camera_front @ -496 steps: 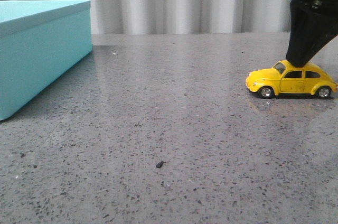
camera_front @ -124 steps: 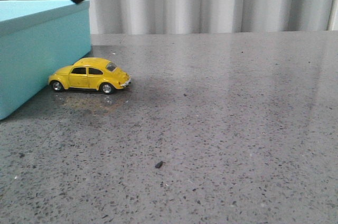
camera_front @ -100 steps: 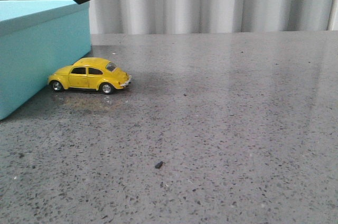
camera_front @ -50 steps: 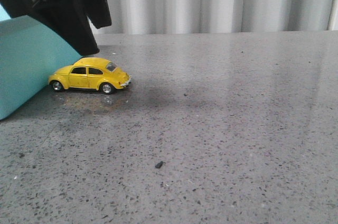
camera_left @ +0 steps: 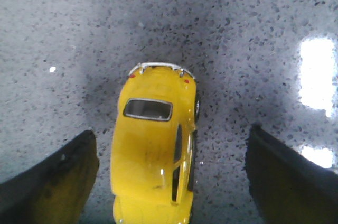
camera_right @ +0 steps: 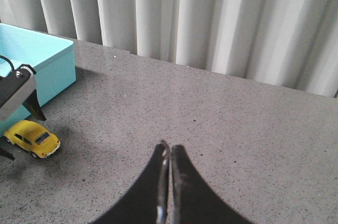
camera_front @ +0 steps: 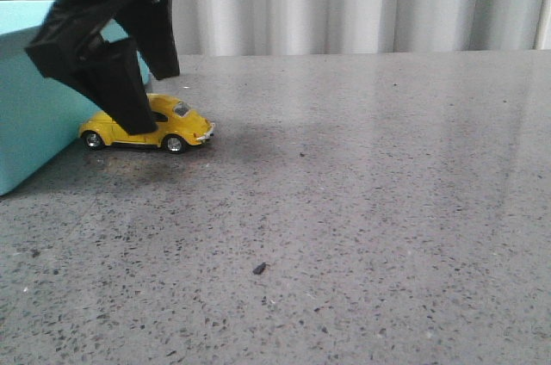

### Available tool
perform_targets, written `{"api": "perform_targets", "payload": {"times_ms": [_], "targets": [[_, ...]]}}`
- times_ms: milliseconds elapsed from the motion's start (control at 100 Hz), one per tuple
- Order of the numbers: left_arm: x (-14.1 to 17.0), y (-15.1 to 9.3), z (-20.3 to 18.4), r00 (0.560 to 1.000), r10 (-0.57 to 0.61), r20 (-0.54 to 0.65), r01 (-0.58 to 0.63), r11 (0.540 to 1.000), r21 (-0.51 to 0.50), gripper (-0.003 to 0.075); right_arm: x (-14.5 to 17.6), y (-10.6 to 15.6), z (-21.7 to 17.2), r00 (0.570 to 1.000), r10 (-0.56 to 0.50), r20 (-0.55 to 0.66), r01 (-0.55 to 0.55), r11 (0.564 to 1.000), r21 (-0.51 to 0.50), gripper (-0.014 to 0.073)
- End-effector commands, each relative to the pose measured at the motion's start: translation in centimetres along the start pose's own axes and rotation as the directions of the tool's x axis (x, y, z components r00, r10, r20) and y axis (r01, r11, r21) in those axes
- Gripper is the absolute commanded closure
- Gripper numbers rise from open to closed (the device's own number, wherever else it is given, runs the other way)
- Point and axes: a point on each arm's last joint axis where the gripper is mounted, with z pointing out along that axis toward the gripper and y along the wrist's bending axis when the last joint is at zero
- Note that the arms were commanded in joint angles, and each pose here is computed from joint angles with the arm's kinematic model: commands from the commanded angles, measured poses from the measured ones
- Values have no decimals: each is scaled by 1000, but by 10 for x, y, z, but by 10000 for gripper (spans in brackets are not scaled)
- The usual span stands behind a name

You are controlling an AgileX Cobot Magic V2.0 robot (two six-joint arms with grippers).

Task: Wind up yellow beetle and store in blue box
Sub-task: 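Lower the left gripper over the car and grasp it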

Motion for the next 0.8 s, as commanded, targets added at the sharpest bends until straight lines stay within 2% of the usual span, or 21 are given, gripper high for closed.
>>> {"api": "perform_targets", "payload": {"times_ms": [0,280,500,630,790], "targets": [[-3,9,-17,998,-20,54,24,997,-74,186,-14,-1,-2,995,-13,101,12,1000,9,636],[5,15,-8,997,-60,55,63,996,-58,187,-14,-1,-2,995,-13,101,12,1000,9,636],[3,18,-8,996,-59,74,66,993,-96,187,-14,-1,-1,995,-9,98,9,1000,6,636],[4,18,-1,996,-63,63,68,995,-72,187,-13,-1,2,996,-7,92,7,1000,4,636],[4,18,5,996,-65,54,68,996,-57,239,-13,0,2,996,-4,90,4,1000,1,636]]}}
